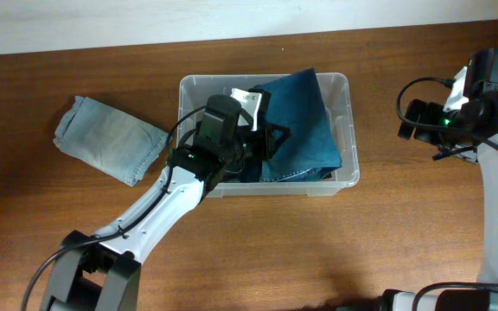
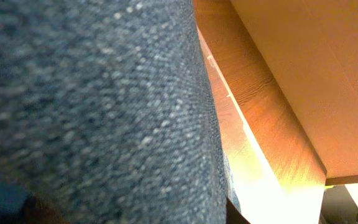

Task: Pack container
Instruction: 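Lift the dark-blue jeans with the left gripper and lay them in the bin, then press the jeans down into the bin's left side with the left gripper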

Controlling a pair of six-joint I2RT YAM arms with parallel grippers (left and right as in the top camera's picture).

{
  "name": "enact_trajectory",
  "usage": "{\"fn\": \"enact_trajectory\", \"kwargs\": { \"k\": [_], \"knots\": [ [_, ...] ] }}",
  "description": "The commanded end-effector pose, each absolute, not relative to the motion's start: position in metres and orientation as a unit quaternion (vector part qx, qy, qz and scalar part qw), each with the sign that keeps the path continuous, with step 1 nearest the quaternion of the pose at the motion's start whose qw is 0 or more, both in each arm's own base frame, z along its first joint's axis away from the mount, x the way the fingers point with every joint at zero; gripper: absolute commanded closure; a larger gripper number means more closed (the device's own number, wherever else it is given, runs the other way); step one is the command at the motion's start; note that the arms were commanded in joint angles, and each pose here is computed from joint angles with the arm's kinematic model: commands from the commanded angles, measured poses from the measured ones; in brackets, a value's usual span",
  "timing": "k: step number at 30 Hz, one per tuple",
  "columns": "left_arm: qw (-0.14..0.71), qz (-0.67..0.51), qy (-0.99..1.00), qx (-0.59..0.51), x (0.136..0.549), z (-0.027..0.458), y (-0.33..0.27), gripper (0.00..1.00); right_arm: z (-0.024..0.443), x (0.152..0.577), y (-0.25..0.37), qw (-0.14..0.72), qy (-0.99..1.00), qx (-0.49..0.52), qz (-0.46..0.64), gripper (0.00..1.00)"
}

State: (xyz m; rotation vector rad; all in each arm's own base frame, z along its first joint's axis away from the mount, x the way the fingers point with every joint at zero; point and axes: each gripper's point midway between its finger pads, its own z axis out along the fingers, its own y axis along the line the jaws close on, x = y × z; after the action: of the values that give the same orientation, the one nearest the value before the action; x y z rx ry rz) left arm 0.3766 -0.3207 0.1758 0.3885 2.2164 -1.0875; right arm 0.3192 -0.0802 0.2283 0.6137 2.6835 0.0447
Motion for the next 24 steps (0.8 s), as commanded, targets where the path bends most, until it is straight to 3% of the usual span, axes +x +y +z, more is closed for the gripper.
{"fn": "enact_trajectory", "kwargs": {
  "k": [1, 6, 8, 9, 10, 11, 12, 18, 24],
  "knots": [
    [0.343, -0.436, 0.813, 0.178, 0.371, 0.212, -0.334, 0.99, 0.229, 0.317, -0.082, 0.195, 0.954, 0.226, 0.014, 0.01],
    [0.316, -0.433, 0.823, 0.186, 0.358, 0.198, -0.343, 0.97, 0.229, 0.317, -0.082, 0.195, 0.954, 0.226, 0.014, 0.01],
    [0.311, -0.429, 0.827, 0.189, 0.357, 0.193, -0.344, 0.70, 0.229, 0.317, -0.082, 0.195, 0.955, 0.225, 0.014, 0.01],
    [0.309, -0.428, 0.828, 0.190, 0.357, 0.191, -0.344, 0.49, 0.229, 0.317, -0.082, 0.195, 0.955, 0.225, 0.014, 0.01],
    [0.309, -0.423, 0.830, 0.192, 0.358, 0.189, -0.341, 0.17, 0.229, 0.317, -0.082, 0.194, 0.955, 0.225, 0.014, 0.01],
    [0.310, -0.419, 0.831, 0.196, 0.358, 0.188, -0.339, 0.04, 0.229, 0.317, -0.082, 0.194, 0.955, 0.225, 0.014, 0.01],
    [0.311, -0.414, 0.832, 0.199, 0.360, 0.186, -0.336, 0.01, 0.229, 0.316, -0.082, 0.193, 0.955, 0.225, 0.014, 0.01],
    [0.333, -0.377, 0.850, 0.155, 0.394, 0.179, -0.292, 0.01, 0.229, 0.316, -0.082, 0.193, 0.955, 0.225, 0.014, 0.02],
    [0.393, -0.371, 0.832, 0.126, 0.434, 0.216, -0.260, 0.01, 0.228, 0.316, -0.082, 0.193, 0.955, 0.225, 0.014, 0.01]
  ]
}}
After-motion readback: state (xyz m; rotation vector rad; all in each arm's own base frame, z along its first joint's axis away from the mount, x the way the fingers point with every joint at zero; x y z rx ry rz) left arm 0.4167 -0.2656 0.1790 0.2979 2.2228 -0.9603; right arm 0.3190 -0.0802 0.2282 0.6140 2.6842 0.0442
